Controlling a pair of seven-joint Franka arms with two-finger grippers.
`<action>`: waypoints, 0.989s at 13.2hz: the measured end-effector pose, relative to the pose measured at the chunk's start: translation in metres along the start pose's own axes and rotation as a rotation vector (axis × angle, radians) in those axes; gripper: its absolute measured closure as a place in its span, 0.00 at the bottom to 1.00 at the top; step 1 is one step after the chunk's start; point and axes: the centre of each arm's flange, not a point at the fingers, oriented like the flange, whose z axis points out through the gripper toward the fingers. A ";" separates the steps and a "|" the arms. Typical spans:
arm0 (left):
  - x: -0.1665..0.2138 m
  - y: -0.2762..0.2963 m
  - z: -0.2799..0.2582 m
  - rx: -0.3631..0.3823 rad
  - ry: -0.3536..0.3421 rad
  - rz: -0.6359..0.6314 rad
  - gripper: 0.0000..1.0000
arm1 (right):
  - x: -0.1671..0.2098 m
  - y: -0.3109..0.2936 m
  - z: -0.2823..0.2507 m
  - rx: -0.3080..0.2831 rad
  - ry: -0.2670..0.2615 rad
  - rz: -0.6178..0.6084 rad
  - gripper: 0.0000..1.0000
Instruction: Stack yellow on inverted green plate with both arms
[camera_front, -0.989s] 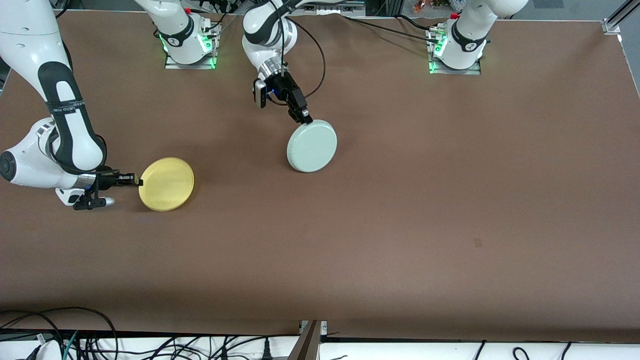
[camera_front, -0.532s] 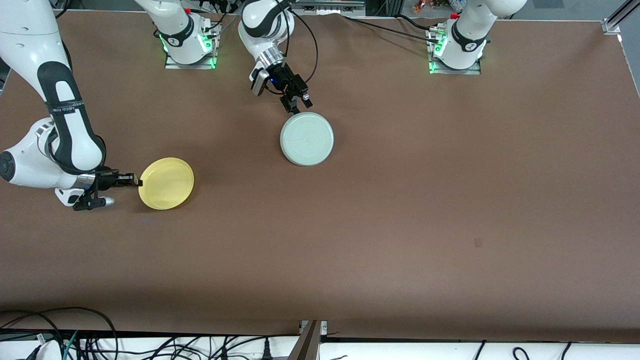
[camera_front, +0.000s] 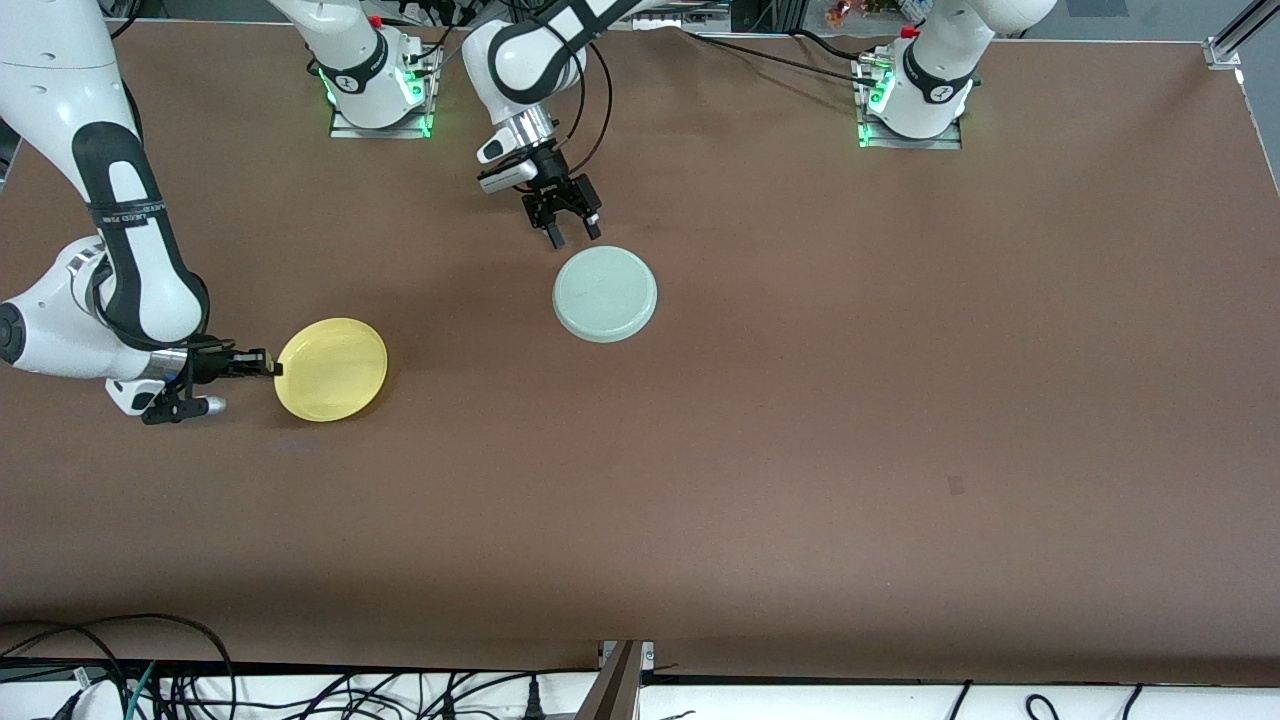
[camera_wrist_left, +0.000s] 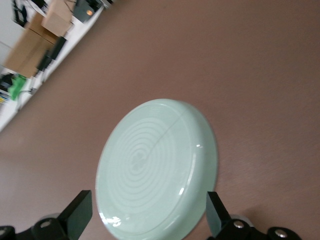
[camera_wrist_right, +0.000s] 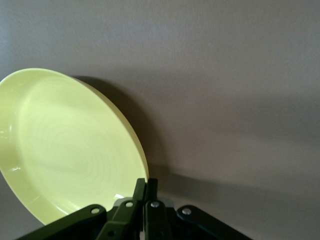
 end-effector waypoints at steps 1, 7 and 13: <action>0.010 -0.004 0.001 -0.037 -0.018 -0.032 0.00 | 0.003 -0.003 -0.005 0.006 -0.003 -0.007 0.98; 0.152 -0.125 0.022 -0.308 -0.319 -0.336 0.00 | 0.021 -0.033 -0.063 0.094 -0.076 -0.071 0.98; 0.259 -0.315 0.078 -0.455 -0.432 -0.451 0.00 | 0.030 -0.107 -0.078 0.110 -0.131 -0.140 0.98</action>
